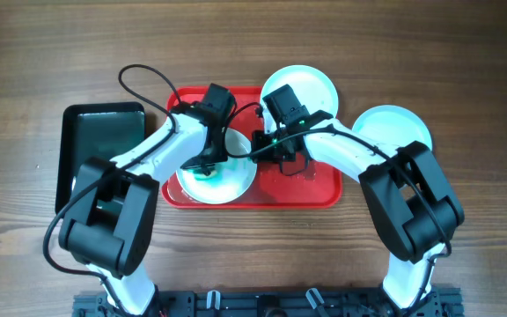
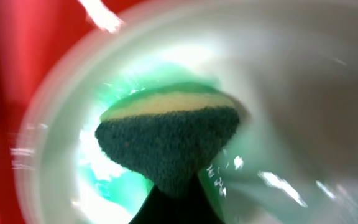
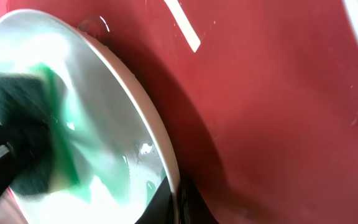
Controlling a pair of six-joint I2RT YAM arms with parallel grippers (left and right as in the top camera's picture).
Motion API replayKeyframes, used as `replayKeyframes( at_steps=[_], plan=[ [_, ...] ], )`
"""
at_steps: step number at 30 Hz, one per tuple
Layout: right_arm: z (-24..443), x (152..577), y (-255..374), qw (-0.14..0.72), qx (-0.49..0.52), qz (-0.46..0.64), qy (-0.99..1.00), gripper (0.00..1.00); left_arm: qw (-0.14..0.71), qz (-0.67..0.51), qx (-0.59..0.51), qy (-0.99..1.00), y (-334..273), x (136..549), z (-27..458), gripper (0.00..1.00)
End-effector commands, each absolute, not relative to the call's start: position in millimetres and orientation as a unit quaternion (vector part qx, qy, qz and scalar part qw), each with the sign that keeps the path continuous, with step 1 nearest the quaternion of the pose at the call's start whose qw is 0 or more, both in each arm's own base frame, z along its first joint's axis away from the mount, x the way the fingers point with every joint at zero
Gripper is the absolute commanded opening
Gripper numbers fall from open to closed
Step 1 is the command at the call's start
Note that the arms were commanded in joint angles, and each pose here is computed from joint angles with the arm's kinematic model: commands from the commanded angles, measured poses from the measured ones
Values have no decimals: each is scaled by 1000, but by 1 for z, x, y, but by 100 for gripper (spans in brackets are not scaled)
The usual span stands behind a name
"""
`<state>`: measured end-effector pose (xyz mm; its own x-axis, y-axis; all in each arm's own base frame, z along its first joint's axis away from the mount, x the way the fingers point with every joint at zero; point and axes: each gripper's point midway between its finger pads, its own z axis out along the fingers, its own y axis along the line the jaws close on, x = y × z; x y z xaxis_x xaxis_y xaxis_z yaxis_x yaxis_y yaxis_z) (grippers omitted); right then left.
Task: Clean dirty plates on tray and stack at the side
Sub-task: 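Lift the second plate with the right gripper toward the side stack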
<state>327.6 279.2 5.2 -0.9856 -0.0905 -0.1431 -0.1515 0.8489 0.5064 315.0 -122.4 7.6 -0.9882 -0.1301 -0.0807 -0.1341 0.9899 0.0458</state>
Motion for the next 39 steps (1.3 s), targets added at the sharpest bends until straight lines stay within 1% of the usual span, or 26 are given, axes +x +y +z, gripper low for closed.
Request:
replayKeyframes(
  at_steps=[1, 5, 8, 11, 14, 19, 21, 24, 26, 27, 29, 32, 35, 39],
  plan=[
    [11, 315, 292, 23, -70, 305, 950, 4, -33, -200, -9, 979, -190, 302, 35, 4],
    [24, 303, 287, 12, -90, 301, 949, 4, 86, -236, -40, 967, -170, 372, 99, 4],
    [40, 303, 269, 35, -92, 259, 961, 4, 130, -241, -85, 958, -142, 403, 116, 4],
    [63, 307, 233, 83, -81, 172, 978, 4, 131, -204, -129, 961, -112, 408, 109, 4],
    [97, 317, 179, 163, -58, 47, 984, 4, 138, -165, -139, 967, -98, 408, 104, 4],
    [122, 323, 129, 218, -35, -78, 972, 4, 140, -155, -147, 967, -94, 409, 103, 4],
    [127, 325, 127, 236, -42, -107, 965, 4, 140, -153, -147, 967, -94, 409, 102, 4],
    [143, 321, 140, 289, -82, -174, 938, 4, 140, -153, -147, 967, -94, 409, 102, 4],
    [164, 316, 158, 349, -118, -230, 901, 4, 140, -153, -147, 967, -94, 409, 102, 4],
    [188, 308, 175, 415, -130, -270, 859, 4, 140, -153, -147, 967, -94, 409, 102, 4],
    [206, 304, 183, 457, -136, -298, 827, 4, 139, -153, -147, 967, -94, 409, 102, 4],
    [245, 293, 196, 535, -130, -347, 759, 4, 139, -153, -147, 967, -94, 409, 102, 4],
    [272, 288, 203, 569, -128, -390, 713, 4, 139, -153, -147, 967, -94, 409, 102, 4],
    [281, 293, 215, 566, -143, -399, 707, 4, 139, -153, -147, 967, -94, 409, 102, 4]
  ],
)
